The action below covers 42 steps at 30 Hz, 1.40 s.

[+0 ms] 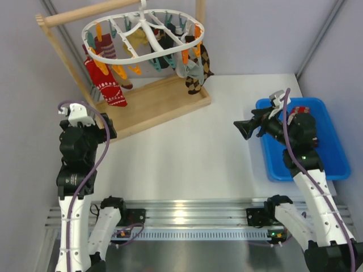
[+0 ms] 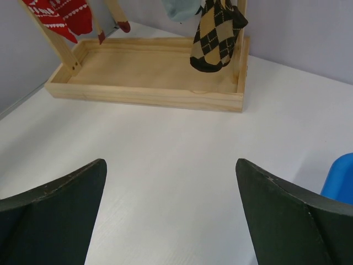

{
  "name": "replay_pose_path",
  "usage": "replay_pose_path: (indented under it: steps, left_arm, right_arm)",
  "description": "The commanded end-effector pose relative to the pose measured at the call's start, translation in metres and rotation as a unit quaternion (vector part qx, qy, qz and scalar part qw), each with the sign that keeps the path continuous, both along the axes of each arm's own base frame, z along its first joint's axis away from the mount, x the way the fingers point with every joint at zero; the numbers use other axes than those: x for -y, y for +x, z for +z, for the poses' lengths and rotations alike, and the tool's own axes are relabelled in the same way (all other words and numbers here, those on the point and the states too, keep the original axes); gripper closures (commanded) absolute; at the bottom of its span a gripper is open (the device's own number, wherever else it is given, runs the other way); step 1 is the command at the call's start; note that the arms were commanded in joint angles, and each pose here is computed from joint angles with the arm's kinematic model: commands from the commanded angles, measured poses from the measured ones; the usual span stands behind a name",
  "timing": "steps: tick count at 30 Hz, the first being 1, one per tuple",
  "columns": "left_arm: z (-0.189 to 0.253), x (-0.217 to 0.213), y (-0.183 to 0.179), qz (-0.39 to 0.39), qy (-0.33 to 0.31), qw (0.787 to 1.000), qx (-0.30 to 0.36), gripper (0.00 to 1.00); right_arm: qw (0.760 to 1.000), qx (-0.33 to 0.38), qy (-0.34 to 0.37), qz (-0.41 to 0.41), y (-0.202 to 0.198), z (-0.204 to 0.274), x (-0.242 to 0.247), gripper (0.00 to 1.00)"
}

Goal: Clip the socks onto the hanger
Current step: Open the clamp at the hanger.

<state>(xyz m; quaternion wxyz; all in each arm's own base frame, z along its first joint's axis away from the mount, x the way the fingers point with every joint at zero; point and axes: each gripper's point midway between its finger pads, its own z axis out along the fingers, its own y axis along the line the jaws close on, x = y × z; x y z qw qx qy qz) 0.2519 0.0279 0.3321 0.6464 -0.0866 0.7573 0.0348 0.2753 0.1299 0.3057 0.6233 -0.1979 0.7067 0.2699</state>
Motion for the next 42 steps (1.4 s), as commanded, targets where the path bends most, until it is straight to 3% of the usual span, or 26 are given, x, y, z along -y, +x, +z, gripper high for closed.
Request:
replay_pose_path:
  steps: [1,8,13,20,22,25,39,42]
  left_arm:
    - [0.047,0.013,0.003,-0.034,-0.02,0.997,0.064,0.02]
    - [0.122,0.069,-0.008,-0.173,-0.097,0.967,0.157,0.02]
    - [0.163,0.122,-0.034,-0.332,-0.12,0.91,0.219,0.02]
    - [0.171,0.163,-0.06,-0.468,-0.13,0.851,0.2,0.03]
    - [0.171,0.166,-0.058,-0.48,-0.135,0.845,0.192,0.04]
    - [0.172,0.171,-0.061,-0.501,-0.138,0.835,0.183,0.05]
    - [0.172,0.174,-0.039,-0.515,-0.145,0.828,0.168,0.06]
    - [0.179,0.171,-0.026,-0.5,-0.16,0.834,0.171,0.07]
  right_arm:
    - [0.997,0.074,0.011,0.029,0.003,0.05,-0.012,0.0]
    - [0.986,0.114,0.022,0.122,0.009,0.089,-0.075,0.0]
    - [0.965,0.158,0.043,0.206,0.011,0.133,-0.134,0.01]
    - [0.937,0.221,0.053,0.266,0.025,0.174,-0.197,0.15]
    - [0.941,0.223,0.047,0.251,0.048,0.167,-0.208,0.24]
    - [0.945,0.229,0.048,0.229,0.073,0.17,-0.218,0.29]
    - [0.94,0.258,0.031,0.222,0.125,0.166,-0.249,0.32]
    - [0.941,0.253,0.031,0.224,0.13,0.161,-0.253,0.37]
